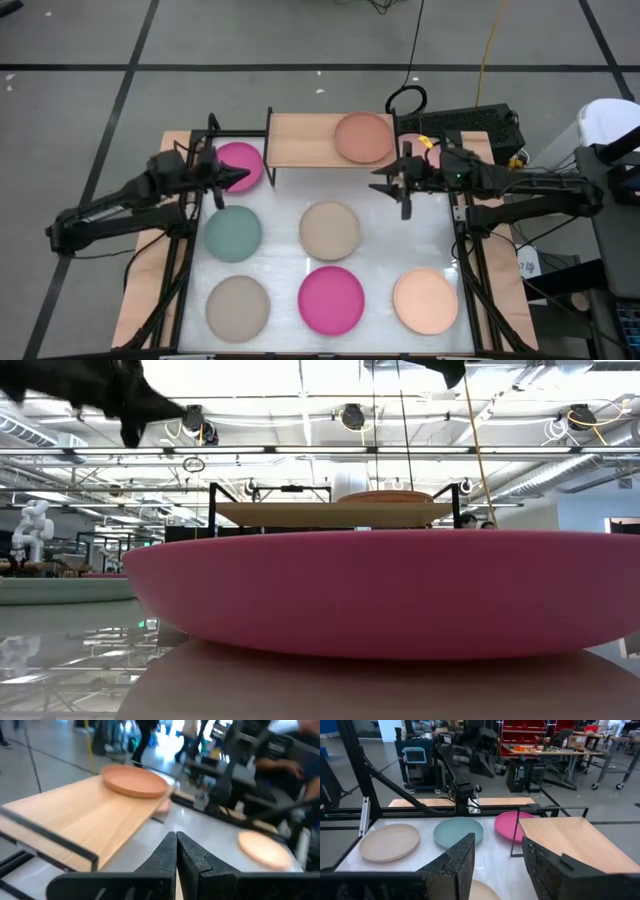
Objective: Place and stack plates onto a shelf
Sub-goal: Stack the green plate on top of the brown plate on the shelf
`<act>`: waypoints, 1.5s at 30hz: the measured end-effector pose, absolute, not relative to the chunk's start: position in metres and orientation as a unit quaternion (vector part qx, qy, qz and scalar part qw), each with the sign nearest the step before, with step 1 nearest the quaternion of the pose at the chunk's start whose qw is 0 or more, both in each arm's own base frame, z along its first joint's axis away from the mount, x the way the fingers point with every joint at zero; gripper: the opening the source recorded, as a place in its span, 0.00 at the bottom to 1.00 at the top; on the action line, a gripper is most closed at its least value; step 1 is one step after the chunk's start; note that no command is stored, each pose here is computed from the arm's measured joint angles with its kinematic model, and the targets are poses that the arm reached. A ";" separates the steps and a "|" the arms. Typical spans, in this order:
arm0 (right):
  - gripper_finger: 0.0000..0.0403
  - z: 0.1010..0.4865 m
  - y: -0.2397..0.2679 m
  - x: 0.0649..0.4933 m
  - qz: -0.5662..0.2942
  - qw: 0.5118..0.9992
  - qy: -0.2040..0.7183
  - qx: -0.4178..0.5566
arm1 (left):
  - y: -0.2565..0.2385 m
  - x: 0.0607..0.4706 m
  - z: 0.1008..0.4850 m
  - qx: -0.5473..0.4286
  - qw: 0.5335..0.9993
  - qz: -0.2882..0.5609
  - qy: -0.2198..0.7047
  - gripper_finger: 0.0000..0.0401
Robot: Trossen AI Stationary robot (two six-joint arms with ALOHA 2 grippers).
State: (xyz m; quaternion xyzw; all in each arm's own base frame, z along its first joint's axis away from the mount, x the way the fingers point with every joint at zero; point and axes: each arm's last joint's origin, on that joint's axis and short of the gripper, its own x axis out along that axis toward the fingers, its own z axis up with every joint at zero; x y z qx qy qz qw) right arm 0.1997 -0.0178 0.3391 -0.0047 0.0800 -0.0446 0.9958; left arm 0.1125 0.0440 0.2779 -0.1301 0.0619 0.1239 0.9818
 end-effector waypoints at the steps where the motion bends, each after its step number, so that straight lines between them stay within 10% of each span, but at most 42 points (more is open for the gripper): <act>1: 0.36 0.340 -0.018 0.199 -0.045 0.996 0.078 -0.005 | 0.041 0.113 0.289 -0.128 0.982 0.114 0.077 0.01; 9: 0.36 0.342 -0.018 0.197 -0.047 0.996 0.070 -0.007 | 0.020 0.139 0.347 -0.126 0.947 0.093 0.281 0.01; 18: 0.36 0.343 -0.013 0.198 -0.033 0.997 0.066 -0.002 | -0.013 0.171 0.316 -0.146 0.797 0.118 0.575 0.01; 45: 0.36 0.343 -0.001 0.198 -0.017 0.998 0.066 0.004 | -0.077 0.203 0.174 -0.144 0.745 0.125 0.639 0.49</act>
